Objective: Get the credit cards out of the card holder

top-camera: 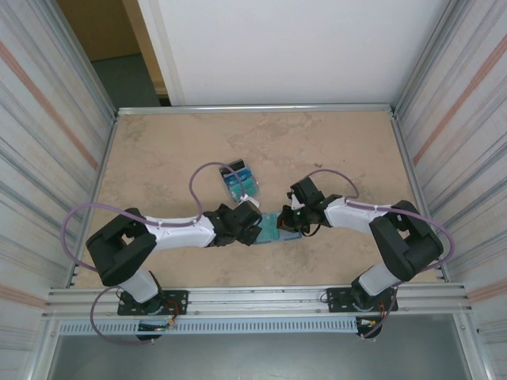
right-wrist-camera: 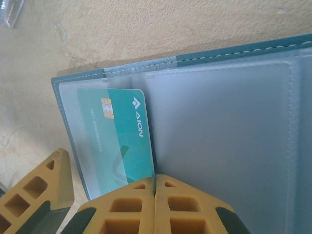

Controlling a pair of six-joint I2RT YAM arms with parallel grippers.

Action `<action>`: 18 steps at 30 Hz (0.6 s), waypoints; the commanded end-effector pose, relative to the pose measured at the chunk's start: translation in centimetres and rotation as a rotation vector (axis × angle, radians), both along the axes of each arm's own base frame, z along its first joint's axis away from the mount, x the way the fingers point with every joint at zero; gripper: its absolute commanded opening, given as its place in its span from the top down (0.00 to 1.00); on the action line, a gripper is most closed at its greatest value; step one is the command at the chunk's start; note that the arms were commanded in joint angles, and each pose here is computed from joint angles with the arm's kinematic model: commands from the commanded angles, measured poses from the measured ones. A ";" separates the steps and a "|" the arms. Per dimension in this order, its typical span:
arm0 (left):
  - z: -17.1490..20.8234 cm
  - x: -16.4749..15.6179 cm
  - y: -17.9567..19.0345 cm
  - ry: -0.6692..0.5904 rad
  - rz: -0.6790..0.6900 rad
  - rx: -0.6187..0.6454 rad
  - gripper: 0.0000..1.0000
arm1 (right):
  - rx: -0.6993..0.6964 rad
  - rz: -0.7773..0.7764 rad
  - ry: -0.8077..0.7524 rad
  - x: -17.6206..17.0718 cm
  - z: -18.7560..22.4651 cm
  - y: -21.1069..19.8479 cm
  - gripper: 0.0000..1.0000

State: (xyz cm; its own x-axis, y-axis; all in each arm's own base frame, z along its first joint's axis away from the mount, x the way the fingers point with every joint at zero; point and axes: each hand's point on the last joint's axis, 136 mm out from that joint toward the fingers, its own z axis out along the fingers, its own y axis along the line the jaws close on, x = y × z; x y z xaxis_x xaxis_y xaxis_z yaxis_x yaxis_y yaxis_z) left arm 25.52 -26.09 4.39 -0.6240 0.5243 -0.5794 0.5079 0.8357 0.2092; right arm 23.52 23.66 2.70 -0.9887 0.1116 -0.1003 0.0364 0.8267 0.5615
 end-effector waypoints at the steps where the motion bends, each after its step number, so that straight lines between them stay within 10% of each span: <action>1: 1.7 0.7 -1.6 -0.038 -0.024 -0.048 0.01 | -0.004 0.009 -0.049 0.8 1.4 -0.1 1.00; 18: -1.0 0.7 -2.4 0.010 -0.069 0.015 0.01 | 0.019 0.005 -0.062 0.9 2.1 0.0 1.00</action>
State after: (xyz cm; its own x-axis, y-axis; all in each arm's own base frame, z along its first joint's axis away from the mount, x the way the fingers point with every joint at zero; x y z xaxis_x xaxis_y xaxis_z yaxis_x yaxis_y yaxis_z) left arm 26.38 -28.21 3.90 -0.5978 0.5473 -0.5857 0.5466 0.8128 0.2016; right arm 23.67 23.46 3.28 -0.9858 0.1172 -0.1200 0.0303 0.8283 0.5595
